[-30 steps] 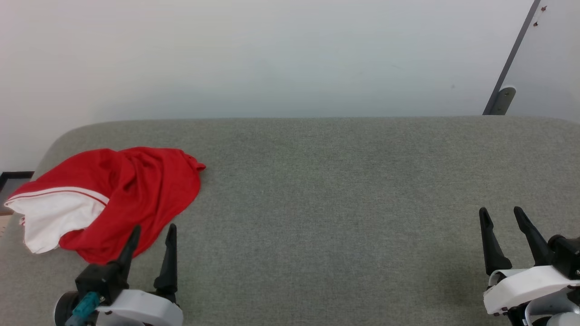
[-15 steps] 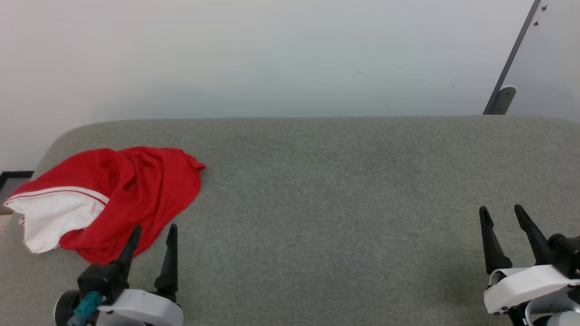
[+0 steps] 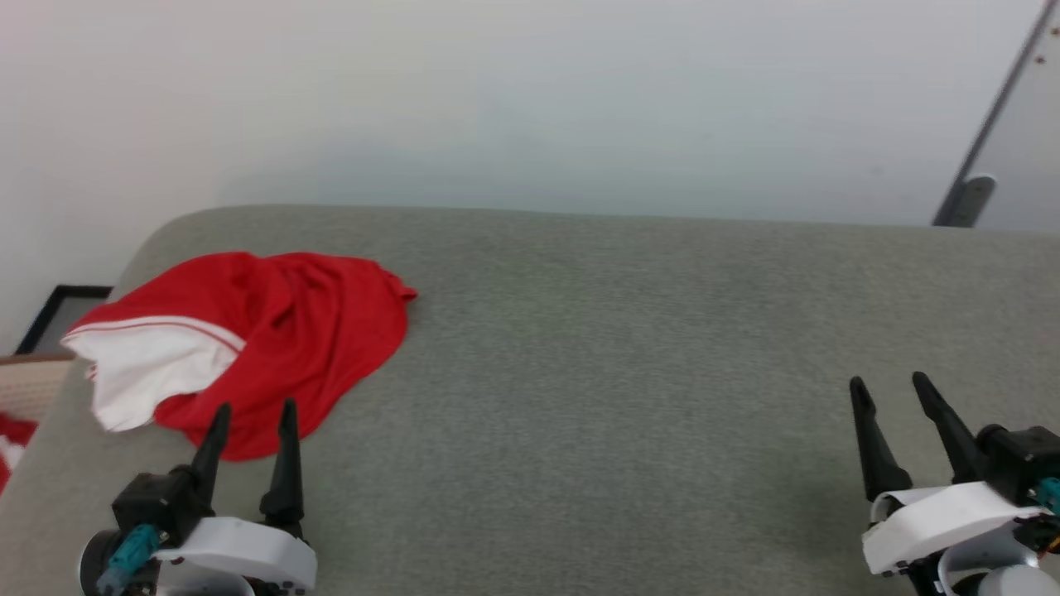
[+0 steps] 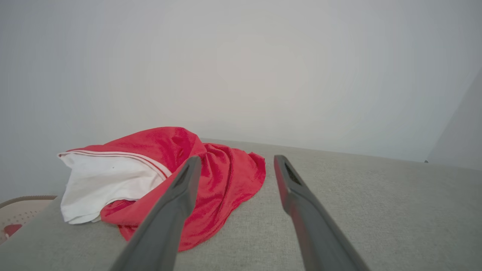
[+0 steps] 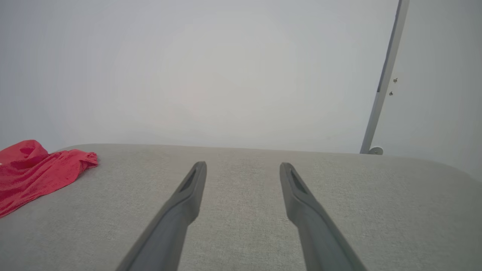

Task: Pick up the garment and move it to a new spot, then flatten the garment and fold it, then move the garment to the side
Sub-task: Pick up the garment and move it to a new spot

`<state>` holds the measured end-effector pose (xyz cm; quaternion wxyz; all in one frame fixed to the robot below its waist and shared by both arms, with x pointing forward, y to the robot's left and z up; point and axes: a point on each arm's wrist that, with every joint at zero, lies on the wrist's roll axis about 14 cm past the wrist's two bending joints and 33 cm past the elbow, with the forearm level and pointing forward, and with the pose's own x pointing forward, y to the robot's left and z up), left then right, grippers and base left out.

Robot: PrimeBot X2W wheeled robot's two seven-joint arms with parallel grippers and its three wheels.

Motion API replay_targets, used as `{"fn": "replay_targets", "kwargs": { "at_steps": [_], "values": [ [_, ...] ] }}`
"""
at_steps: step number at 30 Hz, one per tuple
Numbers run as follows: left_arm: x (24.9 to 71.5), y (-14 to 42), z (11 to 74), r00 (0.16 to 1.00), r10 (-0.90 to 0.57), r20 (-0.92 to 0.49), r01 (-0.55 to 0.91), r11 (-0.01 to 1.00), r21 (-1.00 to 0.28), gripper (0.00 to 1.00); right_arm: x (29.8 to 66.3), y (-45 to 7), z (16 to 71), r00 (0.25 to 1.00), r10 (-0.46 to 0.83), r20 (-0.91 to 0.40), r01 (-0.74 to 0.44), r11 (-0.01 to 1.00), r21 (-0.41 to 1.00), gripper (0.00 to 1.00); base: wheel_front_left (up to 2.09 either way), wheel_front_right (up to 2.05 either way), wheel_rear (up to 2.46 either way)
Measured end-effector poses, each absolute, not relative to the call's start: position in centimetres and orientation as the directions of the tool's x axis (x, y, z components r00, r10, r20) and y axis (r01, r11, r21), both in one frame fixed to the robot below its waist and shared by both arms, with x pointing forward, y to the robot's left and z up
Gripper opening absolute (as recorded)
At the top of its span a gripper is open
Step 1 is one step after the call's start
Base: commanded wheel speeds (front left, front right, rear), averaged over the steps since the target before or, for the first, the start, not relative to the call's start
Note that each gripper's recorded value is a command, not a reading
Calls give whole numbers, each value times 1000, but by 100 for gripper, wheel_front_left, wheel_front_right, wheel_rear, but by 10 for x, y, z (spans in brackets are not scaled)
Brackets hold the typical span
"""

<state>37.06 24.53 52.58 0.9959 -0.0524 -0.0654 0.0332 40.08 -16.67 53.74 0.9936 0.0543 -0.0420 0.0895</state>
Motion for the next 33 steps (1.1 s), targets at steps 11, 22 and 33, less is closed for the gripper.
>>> {"fn": "replay_targets", "kwargs": {
  "at_steps": [11,22,33],
  "values": [
    [330,306,531,951,273,143,-256,958,-126,100,417,-84,541,916,389,98,-398,911,104,100,0,0,0],
    [273,349,535,891,426,159,-410,903,-126,100,420,-18,544,833,544,102,-553,827,102,100,0,0,0],
    [282,357,547,895,425,137,-400,899,-178,100,426,-20,541,834,543,93,-551,827,113,100,0,0,0]
  ]
}}
